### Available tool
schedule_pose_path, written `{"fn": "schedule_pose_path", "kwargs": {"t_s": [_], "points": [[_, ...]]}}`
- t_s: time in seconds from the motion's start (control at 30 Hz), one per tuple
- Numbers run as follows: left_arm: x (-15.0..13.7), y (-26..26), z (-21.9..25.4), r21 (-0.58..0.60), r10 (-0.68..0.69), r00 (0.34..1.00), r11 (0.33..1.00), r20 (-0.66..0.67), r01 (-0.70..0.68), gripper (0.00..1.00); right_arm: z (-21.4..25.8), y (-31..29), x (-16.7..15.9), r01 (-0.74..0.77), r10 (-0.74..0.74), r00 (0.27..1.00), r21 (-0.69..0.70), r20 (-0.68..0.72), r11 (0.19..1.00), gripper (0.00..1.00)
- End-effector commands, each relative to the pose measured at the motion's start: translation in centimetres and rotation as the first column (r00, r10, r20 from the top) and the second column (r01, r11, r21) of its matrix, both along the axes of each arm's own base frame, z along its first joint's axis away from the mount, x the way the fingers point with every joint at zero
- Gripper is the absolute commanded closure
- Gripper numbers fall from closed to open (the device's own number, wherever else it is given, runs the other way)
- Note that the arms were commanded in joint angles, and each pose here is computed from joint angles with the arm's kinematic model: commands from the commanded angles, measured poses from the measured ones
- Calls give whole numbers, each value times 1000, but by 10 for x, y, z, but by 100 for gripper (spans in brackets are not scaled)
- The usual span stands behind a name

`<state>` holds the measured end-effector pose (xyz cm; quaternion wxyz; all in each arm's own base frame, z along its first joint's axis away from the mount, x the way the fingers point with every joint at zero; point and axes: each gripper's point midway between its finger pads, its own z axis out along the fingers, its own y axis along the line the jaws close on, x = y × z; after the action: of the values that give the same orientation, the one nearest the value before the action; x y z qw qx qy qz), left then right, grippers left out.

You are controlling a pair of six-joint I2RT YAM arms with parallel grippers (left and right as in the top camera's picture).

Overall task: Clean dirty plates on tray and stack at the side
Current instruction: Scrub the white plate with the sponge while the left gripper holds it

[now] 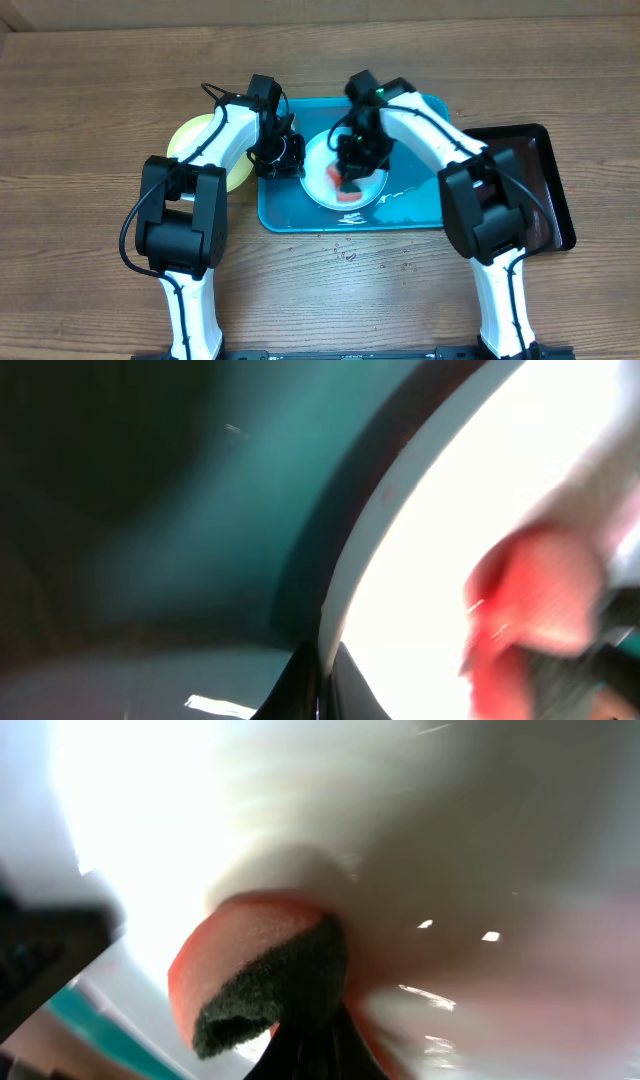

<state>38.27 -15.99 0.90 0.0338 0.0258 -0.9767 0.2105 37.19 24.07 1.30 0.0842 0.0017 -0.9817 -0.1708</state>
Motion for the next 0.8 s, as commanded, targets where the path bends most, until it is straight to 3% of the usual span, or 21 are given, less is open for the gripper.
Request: {"fn": "schedule_pose_path", "kwargs": {"t_s": [0.0,0.17,0.33,0.5,0.73,0.77], "points": [[-1,1,-5,17,-17,1000,1000,-2,17,96,-16,-64,35,95,-76,992,-205,100,974,96],[-2,1,-5,18,-18,1000,1000,-3,18,96,-13,-67,69,161,-139,972,-105,189,981,96],[-2,1,-5,18,-18,1000,1000,-3,18,96,4,-22,88,112,-142,962,137,233,984,96],[0,1,-5,16,-18,1000,1000,4,18,96,19,30,71,21,-83,976,290,203,957,96],[3,0,-5,13,-18,1000,1000,19,18,95,16,46,35,-14,-15,994,259,109,966,96],[4,0,-5,14,-18,1000,1000,20,18,91,17,42,35,-15,-12,994,255,105,967,96]]}}
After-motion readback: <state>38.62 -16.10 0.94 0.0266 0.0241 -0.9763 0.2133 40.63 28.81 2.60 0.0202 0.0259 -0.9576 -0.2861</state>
